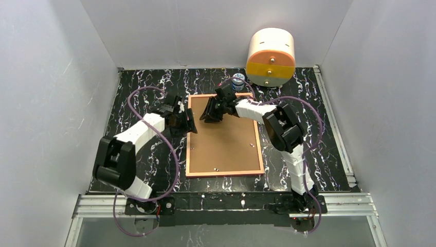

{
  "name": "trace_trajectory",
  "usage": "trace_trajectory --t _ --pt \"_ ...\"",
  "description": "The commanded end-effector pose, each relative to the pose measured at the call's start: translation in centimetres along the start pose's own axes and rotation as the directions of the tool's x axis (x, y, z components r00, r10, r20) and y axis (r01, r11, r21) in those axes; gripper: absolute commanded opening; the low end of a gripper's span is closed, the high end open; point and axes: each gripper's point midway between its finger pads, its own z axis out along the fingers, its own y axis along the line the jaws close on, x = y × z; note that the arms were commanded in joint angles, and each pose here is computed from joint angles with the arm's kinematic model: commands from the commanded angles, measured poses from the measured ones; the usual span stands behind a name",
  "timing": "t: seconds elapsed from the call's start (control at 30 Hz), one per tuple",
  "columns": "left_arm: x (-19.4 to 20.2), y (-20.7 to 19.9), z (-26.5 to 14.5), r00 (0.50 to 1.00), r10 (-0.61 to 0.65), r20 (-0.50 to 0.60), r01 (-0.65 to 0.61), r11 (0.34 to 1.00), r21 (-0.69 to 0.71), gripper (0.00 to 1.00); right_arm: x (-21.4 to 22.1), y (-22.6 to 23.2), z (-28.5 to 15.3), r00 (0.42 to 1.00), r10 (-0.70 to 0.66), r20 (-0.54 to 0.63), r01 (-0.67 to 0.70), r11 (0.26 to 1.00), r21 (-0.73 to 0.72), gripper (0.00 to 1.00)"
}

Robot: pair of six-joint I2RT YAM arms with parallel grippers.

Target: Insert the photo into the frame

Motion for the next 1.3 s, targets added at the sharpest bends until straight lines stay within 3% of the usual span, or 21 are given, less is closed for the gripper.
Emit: trace_trajectory --t 0.0,0.07,0.23,0.37,0.77,1.27 --pt "-2.8 2.5 1.5 0.999 0.004 0.038 0.002 0.987 -0.163 0.66 -2.2 1.4 1.6 0.999 -0.047 0.025 0.048 0.997 -0.061 0.42" --pt "-3.6 2.8 2.8 1.000 -0.011 0.029 0.016 0.985 -0.171 0.62 -2.8 1.7 2.4 0.998 -0.059 0.025 0.061 0.995 -0.082 0.42" --pt "-4.2 3.0 5.6 0.998 -0.051 -0.024 0.046 0.984 -0.172 0.34 -3.8 1.9 4.0 0.998 -0.060 0.032 0.063 0.993 -0.096 0.40" --pt "-4.3 2.6 6.2 0.998 -0.055 -0.044 0.048 0.988 -0.145 0.24 -3.7 1.4 5.2 0.998 -0.053 0.021 0.055 0.993 -0.100 0.39" --pt "-3.6 2.4 6.6 0.994 -0.055 -0.094 0.043 0.990 -0.134 0.20 -3.6 1.0 6.9 0.999 -0.043 -0.002 0.043 0.993 -0.113 0.38" --pt "-3.6 2.2 6.8 0.994 -0.044 -0.097 0.032 0.993 -0.116 0.20 -1.0 1.7 7.9 0.988 -0.104 -0.112 0.078 0.972 -0.221 0.33"
